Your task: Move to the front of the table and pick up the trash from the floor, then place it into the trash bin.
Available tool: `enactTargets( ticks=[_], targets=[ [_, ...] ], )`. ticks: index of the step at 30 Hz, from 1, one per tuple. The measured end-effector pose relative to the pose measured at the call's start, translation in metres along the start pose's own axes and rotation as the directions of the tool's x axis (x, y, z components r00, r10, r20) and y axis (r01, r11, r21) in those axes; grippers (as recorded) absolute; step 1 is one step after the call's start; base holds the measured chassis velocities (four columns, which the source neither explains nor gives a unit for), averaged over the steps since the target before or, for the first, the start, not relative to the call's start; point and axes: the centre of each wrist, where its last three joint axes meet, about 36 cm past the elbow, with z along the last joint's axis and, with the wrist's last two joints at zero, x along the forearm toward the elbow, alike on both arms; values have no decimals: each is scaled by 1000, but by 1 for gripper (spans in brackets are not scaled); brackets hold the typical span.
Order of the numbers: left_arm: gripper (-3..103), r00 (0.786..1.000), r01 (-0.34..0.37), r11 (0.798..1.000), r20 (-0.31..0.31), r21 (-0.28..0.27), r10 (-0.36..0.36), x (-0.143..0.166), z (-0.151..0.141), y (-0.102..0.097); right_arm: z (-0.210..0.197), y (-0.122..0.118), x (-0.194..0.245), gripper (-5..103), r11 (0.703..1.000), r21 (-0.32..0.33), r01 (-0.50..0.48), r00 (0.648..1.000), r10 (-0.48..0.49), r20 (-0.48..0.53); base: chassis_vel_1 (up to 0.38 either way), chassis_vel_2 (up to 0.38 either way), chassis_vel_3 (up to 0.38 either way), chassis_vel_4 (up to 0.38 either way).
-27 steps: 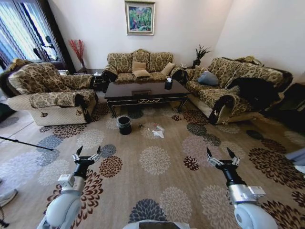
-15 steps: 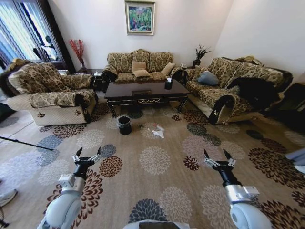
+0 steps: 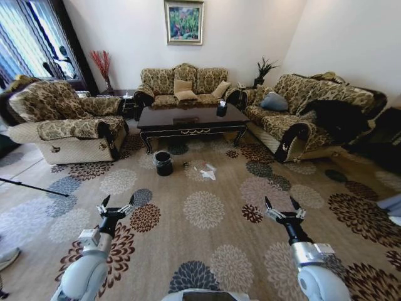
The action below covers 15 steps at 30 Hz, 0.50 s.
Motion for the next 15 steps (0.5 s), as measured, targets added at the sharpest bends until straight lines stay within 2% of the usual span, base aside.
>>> enactTargets(
  ticks=[15],
  targets=[
    [100,1000,22,1000,-16,-10,-23,6,6,0,6,13,4,100,1000,-16,7,1000,-7,-8,0,0,0,0]
  ],
)
